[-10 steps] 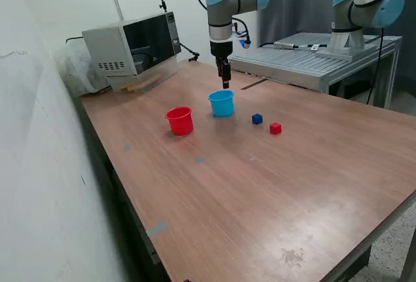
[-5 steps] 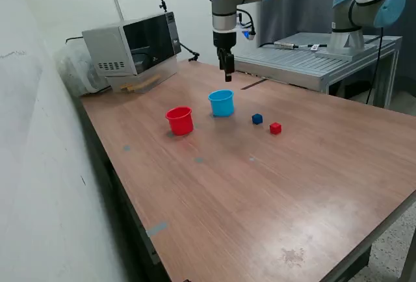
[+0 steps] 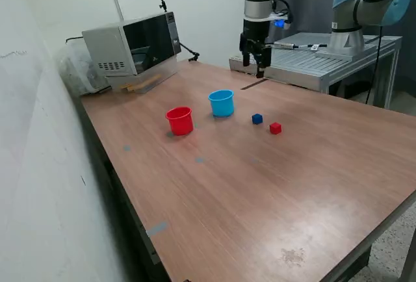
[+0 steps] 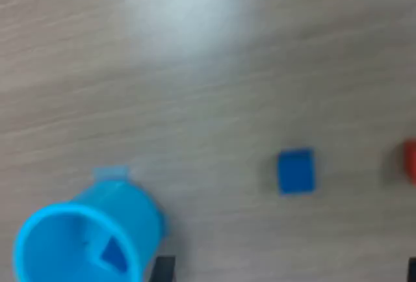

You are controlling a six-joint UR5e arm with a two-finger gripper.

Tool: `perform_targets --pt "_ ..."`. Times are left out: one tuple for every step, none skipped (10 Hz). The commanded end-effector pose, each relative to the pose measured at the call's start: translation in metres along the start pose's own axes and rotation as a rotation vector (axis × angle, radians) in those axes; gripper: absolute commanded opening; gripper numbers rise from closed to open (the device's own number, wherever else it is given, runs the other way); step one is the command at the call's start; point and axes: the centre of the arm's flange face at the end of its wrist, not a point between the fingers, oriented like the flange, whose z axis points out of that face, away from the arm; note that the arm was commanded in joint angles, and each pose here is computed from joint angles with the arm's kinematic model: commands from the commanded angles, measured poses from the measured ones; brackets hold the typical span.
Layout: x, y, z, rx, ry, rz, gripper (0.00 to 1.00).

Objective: Place red objects in the red bin, and blue objects in the blue bin.

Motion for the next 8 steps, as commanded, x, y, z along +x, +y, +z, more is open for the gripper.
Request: perform_targets --pt "0.044 -0.04 0.03 0.062 -0.008 -0.09 1.0" --pt "0.05 -0.041 0.039 0.085 0.021 -0.095 1.0" --pt "0.059 -0.043 0.044 0.104 0.056 -0.106 1.0" --pt "0.071 -0.048 0.047 0.108 0.056 -0.127 1.0" --pt "0.087 -0.055 0.051 0.114 0.055 -0.156 1.0" --pt "0.104 -0.063 0.061 0.131 0.052 -0.186 1.0" --pt "0.108 -0.062 0.059 0.105 0.06 -0.188 1.0" --pt "0.115 -0.062 0.058 0.099 0.071 -0.196 1.0"
